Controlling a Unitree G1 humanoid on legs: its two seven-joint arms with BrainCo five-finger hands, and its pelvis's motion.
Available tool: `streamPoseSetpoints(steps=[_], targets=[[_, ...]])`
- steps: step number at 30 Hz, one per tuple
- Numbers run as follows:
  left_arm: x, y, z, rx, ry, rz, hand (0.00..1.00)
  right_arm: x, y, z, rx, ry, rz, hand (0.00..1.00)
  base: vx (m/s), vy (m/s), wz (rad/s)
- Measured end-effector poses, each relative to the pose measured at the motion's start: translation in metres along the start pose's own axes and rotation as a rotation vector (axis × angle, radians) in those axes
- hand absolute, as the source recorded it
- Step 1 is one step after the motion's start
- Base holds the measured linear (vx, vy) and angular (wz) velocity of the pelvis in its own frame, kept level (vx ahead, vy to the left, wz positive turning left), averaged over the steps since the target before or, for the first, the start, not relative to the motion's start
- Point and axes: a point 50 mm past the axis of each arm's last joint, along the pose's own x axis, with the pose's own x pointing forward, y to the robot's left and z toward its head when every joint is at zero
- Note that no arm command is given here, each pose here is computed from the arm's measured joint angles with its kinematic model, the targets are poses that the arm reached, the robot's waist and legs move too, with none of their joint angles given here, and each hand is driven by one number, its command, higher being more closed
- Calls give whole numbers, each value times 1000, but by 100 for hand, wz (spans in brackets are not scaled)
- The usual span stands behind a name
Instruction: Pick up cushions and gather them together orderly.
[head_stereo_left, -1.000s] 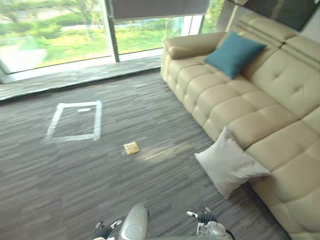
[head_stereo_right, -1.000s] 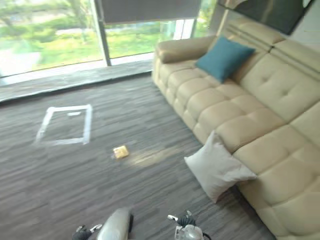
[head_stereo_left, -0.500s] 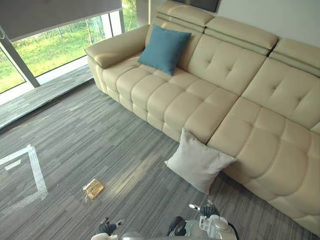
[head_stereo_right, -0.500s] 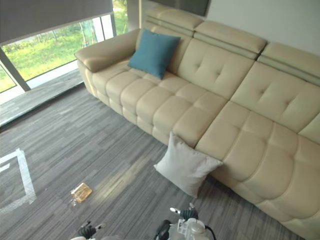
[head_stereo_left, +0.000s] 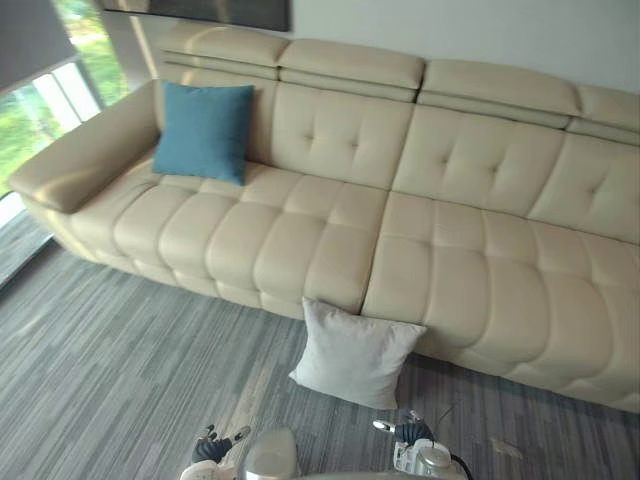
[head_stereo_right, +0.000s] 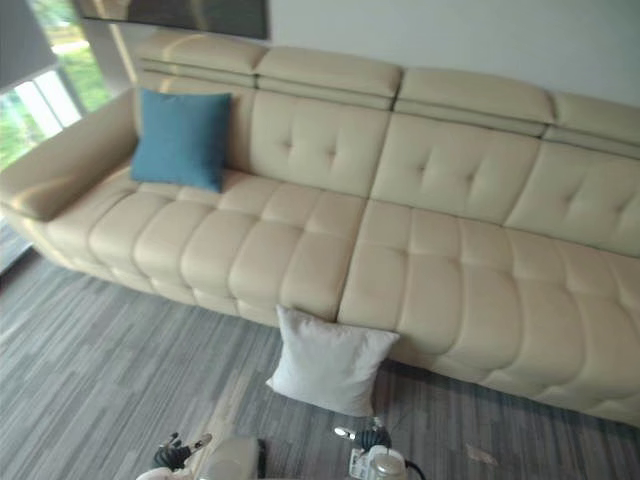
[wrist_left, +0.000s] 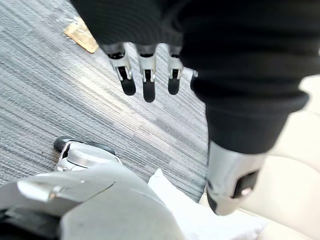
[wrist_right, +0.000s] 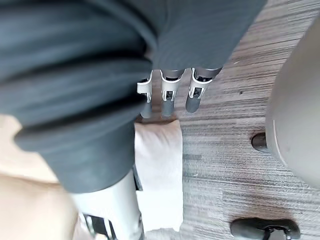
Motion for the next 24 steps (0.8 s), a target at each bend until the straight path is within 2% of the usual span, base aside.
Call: streamPoseSetpoints(steps=[6, 10, 14, 18, 24], targets=[[-1, 0, -6, 13, 22, -4, 0, 0, -4, 1, -17, -10, -4, 0, 87, 57, -41], [0, 5, -5, 52, 17, -10, 0, 1, -5, 3, -27, -15, -8, 0, 111, -145, -13], [-3, -13, -13, 39, 48, -49, 0, 2, -17, 5, -15, -20, -45, 0, 150, -191, 4], [-2, -13, -4, 36, 13, -50, 0, 2, -19, 5, 8, -19, -57, 0, 134, -189, 34], [-1, -14, -1, 50, 1, -48, 0, 2, -21, 4, 50, -14, -77, 0, 74, 15, -8]])
